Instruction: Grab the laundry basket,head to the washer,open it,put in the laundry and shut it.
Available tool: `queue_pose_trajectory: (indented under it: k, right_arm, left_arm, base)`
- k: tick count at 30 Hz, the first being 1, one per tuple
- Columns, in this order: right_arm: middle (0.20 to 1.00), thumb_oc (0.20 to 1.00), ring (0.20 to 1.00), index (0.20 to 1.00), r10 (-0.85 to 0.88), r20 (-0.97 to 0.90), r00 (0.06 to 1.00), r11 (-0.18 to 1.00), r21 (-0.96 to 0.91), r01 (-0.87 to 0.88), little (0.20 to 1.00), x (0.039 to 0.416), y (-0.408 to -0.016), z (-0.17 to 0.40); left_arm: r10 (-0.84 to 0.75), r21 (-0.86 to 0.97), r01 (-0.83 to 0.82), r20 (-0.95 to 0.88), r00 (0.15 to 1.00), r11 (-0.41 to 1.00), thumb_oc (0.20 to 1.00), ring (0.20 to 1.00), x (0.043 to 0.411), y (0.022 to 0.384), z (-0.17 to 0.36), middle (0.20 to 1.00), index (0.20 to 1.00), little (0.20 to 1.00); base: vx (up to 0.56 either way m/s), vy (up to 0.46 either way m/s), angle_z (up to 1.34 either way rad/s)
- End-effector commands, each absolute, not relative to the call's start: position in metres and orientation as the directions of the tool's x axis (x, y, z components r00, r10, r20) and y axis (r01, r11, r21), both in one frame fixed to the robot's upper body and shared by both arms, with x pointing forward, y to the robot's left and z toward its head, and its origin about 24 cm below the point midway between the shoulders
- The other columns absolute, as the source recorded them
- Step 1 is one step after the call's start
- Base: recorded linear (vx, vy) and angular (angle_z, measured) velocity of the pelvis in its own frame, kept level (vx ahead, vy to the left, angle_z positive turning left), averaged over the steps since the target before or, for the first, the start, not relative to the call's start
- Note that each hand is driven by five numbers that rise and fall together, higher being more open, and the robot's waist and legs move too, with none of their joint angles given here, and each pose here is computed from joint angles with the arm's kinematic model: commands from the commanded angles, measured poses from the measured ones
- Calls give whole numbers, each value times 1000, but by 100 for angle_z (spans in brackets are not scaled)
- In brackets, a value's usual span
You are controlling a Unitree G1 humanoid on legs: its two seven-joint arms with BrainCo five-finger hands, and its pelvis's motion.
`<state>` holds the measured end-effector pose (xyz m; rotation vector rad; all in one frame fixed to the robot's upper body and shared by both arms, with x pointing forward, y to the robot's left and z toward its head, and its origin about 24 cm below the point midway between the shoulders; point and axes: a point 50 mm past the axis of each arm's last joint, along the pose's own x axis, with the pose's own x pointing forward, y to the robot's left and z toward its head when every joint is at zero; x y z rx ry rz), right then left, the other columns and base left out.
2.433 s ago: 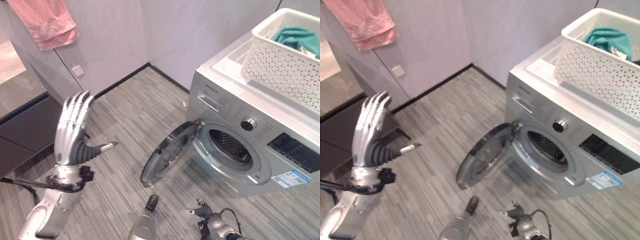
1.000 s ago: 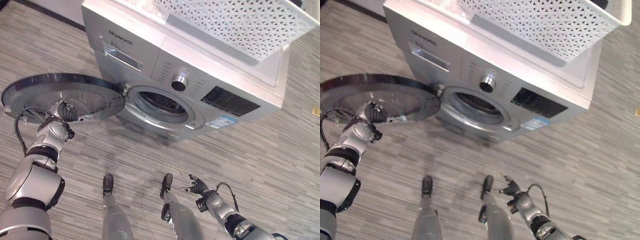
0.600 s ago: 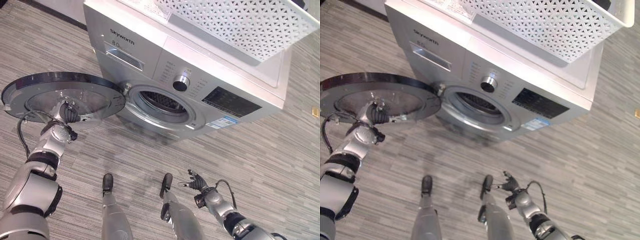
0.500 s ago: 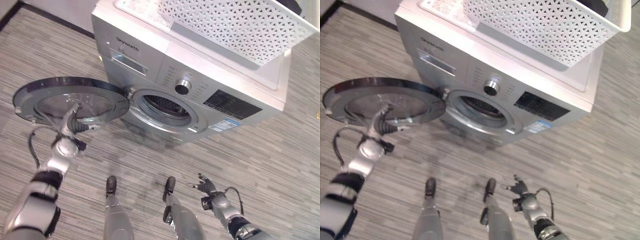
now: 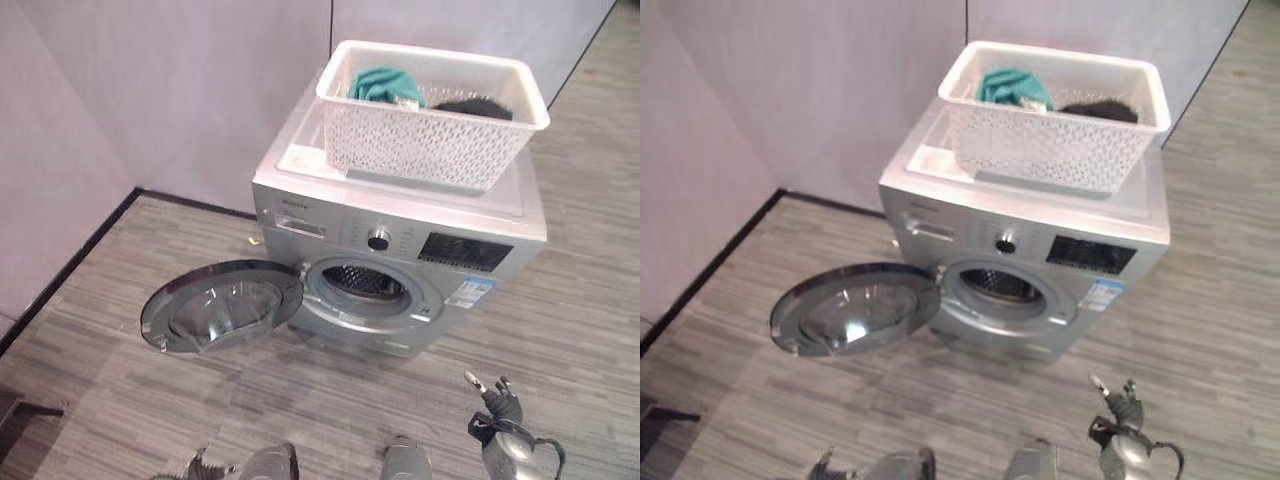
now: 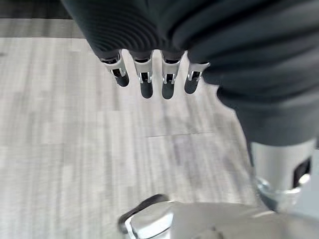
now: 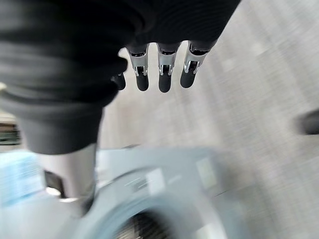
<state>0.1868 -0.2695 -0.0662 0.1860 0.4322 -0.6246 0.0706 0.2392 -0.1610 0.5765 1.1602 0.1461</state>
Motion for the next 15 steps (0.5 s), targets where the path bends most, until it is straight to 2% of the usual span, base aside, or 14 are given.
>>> queue_pose_trajectory:
  k: [1, 4, 7, 8, 9, 10, 11, 12, 13, 14, 15]
  right_arm:
    - [1000, 1000, 1000, 1000, -670, -43, 741, 738, 72, 671, 1000, 224, -301, 16]
    - [1000, 1000, 1000, 1000, -667, 219, 712, 740, 87, 667, 1000, 235, -301, 75]
    - [1000, 1000, 1000, 1000, -583, 515, 629, 752, 48, 658, 1000, 228, -295, 140]
    - [1000, 1000, 1000, 1000, -550, 589, 592, 739, 14, 673, 1000, 222, -296, 156]
    - [1000, 1000, 1000, 1000, -551, 588, 592, 738, 13, 675, 1000, 221, -296, 156]
    - [1000, 1000, 1000, 1000, -484, 723, 493, 698, -20, 716, 1000, 210, -296, 190]
    - [1000, 1000, 1000, 1000, -456, 775, 438, 672, -23, 740, 1000, 204, -297, 205]
    - [1000, 1000, 1000, 1000, -456, 775, 438, 671, -23, 741, 1000, 203, -297, 205]
    - [1000, 1000, 1000, 1000, -395, 838, 376, 657, -29, 753, 1000, 200, -296, 227]
    - [1000, 1000, 1000, 1000, -324, 880, 347, 689, -32, 724, 1000, 203, -292, 248]
    - [1000, 1000, 1000, 1000, -324, 880, 347, 690, -31, 723, 1000, 203, -292, 249]
  left_arm:
    - [357, 534, 234, -772, 526, 812, 1000, 1000, 105, 239, -152, 1000, 1000, 1000]
    - [364, 539, 204, -757, 543, 817, 1000, 1000, 115, 238, -150, 1000, 1000, 1000]
    - [367, 546, 194, -745, 557, 815, 1000, 1000, 118, 237, -149, 1000, 1000, 1000]
    - [370, 545, 187, -745, 555, 817, 1000, 1000, 116, 236, -149, 1000, 1000, 1000]
    - [369, 545, 189, -746, 555, 817, 1000, 1000, 115, 236, -149, 1000, 1000, 1000]
    - [362, 534, 194, -755, 546, 823, 1000, 1000, 111, 233, -151, 1000, 1000, 1000]
    - [346, 518, 200, -765, 543, 832, 1000, 1000, 109, 229, -153, 1000, 1000, 1000]
    - [345, 518, 201, -765, 543, 832, 1000, 1000, 110, 229, -153, 1000, 1000, 1000]
    - [329, 499, 192, -769, 548, 845, 1000, 1000, 112, 227, -152, 1000, 1000, 1000]
    - [318, 500, 200, -761, 565, 842, 1000, 1000, 117, 227, -150, 1000, 1000, 1000]
    - [318, 500, 199, -761, 566, 843, 1000, 1000, 118, 227, -150, 1000, 1000, 1000]
  base:
    - [369, -118, 10]
    - [298, -99, 32]
    - [290, -138, 72]
    - [192, -141, 98]
    - [271, -254, 75]
    - [308, -270, 79]
    - [297, -274, 71]
    - [199, -264, 89]
    - [69, -328, 90]
    - [101, -310, 89]
    - [20, -219, 78]
